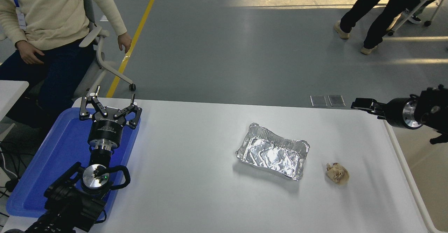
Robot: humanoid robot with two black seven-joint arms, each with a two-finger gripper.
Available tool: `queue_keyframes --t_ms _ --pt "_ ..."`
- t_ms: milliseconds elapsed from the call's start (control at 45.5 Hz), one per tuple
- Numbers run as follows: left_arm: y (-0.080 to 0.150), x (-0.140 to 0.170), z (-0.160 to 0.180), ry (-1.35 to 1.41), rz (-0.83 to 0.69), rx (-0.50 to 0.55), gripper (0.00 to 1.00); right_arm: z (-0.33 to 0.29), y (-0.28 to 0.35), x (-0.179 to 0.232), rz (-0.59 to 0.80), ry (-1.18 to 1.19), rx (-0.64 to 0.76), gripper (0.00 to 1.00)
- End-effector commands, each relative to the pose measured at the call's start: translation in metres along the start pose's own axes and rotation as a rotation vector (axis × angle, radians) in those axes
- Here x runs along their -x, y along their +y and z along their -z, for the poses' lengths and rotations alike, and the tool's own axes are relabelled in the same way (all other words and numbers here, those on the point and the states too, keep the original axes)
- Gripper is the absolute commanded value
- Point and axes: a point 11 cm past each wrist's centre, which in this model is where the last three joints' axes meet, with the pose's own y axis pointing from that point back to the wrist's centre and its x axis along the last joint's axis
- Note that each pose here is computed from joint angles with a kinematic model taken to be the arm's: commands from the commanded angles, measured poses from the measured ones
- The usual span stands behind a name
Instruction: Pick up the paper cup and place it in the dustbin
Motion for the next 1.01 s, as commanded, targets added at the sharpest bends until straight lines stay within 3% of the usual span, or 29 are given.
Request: queue_keyframes --t_ms 0,549,989 --pt "0.000 0.000 0.000 0.000 -0.001 0.000 1.00 0.017 0.027 0.004 0.086 0.135 -0.001 1.00" --pt "0.000 0.000 0.000 0.000 0.001 0.000 1.00 0.057 0.067 0.022 0.282 0.421 0.063 1.00" --pt "0.000 0.000 0.000 -0.001 0.001 -0.001 1.00 0.092 0.078 0.016 0.317 0.558 0.085 1.00"
